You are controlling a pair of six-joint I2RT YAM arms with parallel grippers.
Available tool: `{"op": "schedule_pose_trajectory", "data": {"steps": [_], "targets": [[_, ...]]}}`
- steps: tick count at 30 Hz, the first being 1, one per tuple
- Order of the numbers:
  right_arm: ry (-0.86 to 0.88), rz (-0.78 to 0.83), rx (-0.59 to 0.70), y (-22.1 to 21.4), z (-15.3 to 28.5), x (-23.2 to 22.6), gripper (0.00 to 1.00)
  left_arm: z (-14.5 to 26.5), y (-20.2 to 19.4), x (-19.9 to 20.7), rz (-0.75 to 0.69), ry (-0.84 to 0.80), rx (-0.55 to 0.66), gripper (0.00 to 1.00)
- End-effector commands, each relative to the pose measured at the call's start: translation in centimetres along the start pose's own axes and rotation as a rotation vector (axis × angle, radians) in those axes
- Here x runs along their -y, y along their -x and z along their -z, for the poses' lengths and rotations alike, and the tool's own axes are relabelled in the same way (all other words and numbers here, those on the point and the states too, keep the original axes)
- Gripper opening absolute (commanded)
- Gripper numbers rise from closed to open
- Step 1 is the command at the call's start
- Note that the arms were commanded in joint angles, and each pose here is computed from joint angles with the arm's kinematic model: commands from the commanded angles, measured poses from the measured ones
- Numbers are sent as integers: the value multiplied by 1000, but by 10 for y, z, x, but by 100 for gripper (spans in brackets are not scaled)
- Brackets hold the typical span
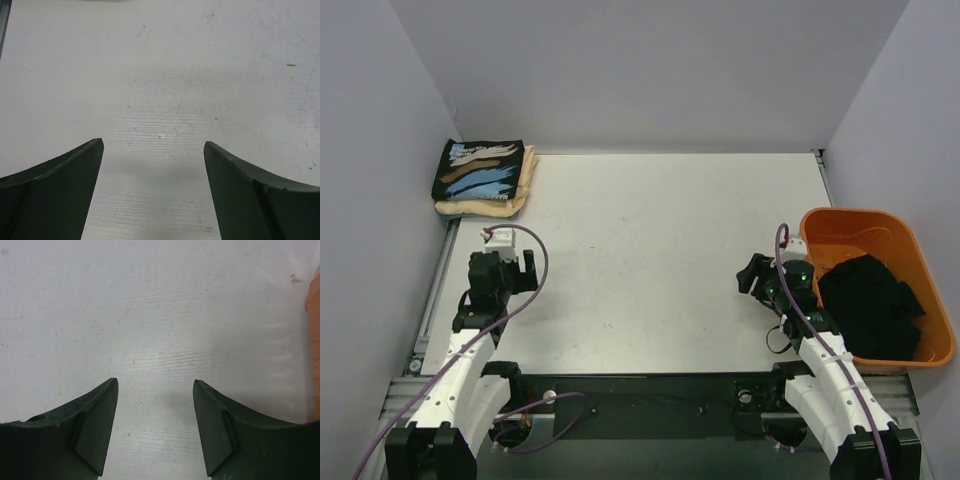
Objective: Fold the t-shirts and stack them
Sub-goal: Put the neatly folded tshirt into the corner of the board with the left arm
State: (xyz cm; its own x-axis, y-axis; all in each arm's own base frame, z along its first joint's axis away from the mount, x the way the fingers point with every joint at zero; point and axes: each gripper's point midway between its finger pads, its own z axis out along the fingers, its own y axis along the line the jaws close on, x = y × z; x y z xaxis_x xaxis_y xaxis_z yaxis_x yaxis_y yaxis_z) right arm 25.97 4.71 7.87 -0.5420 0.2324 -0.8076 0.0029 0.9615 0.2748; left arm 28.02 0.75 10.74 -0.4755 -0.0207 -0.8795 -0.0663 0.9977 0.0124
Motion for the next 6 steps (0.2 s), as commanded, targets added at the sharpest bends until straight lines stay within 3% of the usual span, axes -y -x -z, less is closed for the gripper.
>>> {"op": "schedule_pose_trajectory", "data": {"steps": [1, 6], "targets": [[-4, 9, 59, 12, 0, 1, 57, 0, 24, 1, 40, 9, 99, 92], [6, 14, 52, 12, -1, -1, 57, 2, 25, -3, 74, 37, 104, 94]]}}
